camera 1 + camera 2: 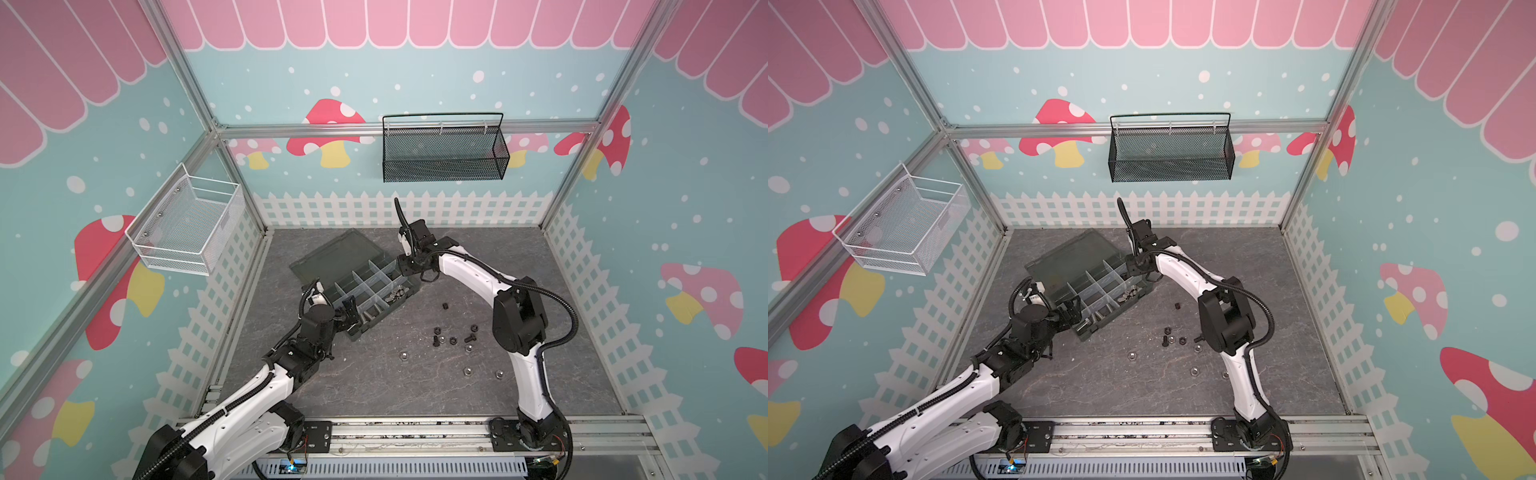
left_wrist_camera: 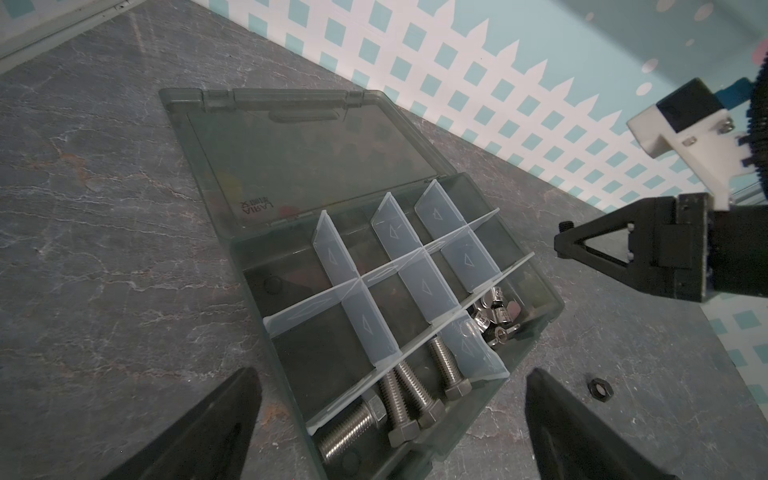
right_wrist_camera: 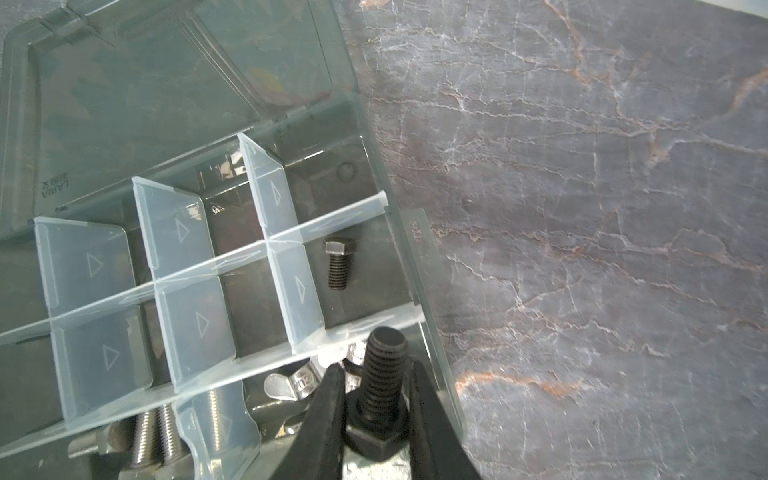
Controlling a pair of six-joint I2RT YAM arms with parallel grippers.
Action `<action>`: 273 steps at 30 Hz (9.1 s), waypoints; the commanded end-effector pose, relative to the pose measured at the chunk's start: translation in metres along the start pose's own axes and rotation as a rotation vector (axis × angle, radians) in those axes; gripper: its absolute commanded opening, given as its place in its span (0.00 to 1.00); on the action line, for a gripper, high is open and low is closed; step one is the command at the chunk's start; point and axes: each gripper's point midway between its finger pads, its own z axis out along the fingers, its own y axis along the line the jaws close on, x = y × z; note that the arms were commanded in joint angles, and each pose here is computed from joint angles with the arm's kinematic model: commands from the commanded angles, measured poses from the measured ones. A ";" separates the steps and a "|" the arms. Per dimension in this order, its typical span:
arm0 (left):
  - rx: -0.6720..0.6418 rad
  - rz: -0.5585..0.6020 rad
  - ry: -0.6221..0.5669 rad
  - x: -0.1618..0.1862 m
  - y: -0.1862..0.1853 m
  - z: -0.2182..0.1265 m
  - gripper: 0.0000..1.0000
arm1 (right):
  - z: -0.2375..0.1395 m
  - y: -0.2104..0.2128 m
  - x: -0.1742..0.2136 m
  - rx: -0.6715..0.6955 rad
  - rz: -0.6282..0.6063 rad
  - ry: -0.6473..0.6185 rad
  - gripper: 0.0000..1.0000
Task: Sort the screws and nuts into containers
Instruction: 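Carry the black bolt with the right gripper over an organizer compartment, then open the right gripper to drop the bolt into the compartment, then move the open right gripper back over the black parts on the table, then lower the open right gripper around another upright black bolt, then close the right gripper on the black bolt's head, then lift and carry the black bolt with the right gripper over the organizer, then open the right gripper to drop the bolt into the black-bolt compartment, then move the open right gripper back over the nuts and bolts on the table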
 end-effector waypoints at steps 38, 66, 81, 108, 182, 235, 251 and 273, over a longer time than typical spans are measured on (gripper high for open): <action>-0.006 -0.028 -0.020 -0.009 0.002 -0.006 1.00 | 0.003 0.014 -0.021 0.003 -0.057 0.010 0.42; 0.014 -0.031 -0.001 -0.007 -0.006 0.002 1.00 | -0.101 -0.063 0.189 0.267 0.335 0.199 0.50; 0.063 -0.042 0.059 0.003 -0.022 0.017 1.00 | -0.110 -0.074 0.270 0.246 0.534 0.283 0.54; 0.061 -0.036 0.082 0.006 -0.023 0.019 1.00 | -0.076 -0.099 0.268 0.164 0.660 0.229 0.49; 0.036 -0.035 0.062 0.007 -0.013 0.013 1.00 | -0.075 -0.096 0.251 0.272 0.449 0.288 0.08; 0.028 -0.045 0.041 0.000 -0.009 0.005 1.00 | 0.045 0.019 -0.014 0.019 -0.031 -0.057 0.43; 0.023 -0.045 0.018 -0.001 -0.005 0.004 1.00 | -0.032 0.012 -0.012 0.027 0.033 -0.123 0.43; 0.035 -0.048 0.042 0.004 -0.009 0.011 1.00 | -0.096 -0.044 0.179 0.188 0.216 0.178 0.42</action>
